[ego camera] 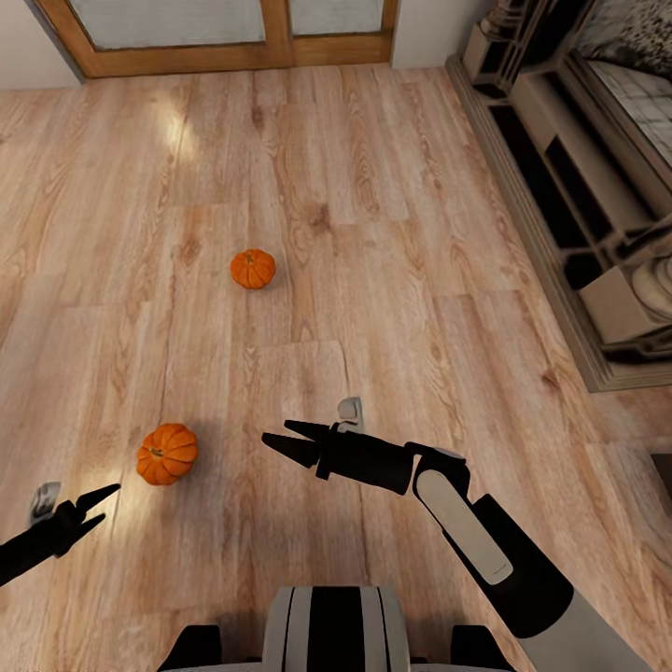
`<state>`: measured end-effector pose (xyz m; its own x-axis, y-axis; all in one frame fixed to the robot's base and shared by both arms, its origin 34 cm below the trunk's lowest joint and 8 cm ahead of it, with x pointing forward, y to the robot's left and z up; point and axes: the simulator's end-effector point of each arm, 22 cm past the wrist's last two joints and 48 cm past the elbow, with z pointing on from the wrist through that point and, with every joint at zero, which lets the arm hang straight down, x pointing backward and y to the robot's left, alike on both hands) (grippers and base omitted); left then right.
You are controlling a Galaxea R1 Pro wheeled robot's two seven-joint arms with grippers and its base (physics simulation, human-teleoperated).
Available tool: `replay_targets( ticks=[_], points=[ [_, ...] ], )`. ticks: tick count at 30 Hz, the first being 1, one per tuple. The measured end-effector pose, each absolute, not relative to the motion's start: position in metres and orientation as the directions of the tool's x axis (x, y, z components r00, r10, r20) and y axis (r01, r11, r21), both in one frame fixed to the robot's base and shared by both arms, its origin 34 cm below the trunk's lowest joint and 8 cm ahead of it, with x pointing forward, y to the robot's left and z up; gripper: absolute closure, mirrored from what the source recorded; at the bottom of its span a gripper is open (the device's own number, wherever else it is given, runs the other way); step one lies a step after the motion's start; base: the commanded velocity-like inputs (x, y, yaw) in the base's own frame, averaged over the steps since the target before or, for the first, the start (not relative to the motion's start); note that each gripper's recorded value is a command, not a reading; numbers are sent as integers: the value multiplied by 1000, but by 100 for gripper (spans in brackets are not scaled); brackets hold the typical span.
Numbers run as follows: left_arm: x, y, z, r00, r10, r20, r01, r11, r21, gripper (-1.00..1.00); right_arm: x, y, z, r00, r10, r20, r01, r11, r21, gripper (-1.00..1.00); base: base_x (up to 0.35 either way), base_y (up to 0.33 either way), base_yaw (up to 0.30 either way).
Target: Place each of the two pumpkins and all three candles from the living room inside a cabinet in the living room (use any cabinet), then make sure every cabinet is closed, and position the cauldron so it is next to a table in the living room.
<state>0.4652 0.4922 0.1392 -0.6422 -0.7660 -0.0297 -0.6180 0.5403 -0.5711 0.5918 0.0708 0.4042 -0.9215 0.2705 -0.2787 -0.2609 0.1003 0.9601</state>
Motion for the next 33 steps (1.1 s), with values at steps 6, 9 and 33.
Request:
replay_targets(
  ticks=[6,9,33],
  points=[
    [480,489,144,-656,-752,-54,-587,554,-591,-100,593,71,401,-922,271,-277,-255,116,960,-100,0,0,0],
    [483,489,146,-660,-749,-59,-580,558,-593,-100,594,72,396,-922,271,-275,-246,138,959,-100,0,0,0],
    [489,489,148,-669,-739,-73,-566,571,-595,-100,595,72,394,-922,272,-276,-243,147,959,-100,98,3,0]
  ],
)
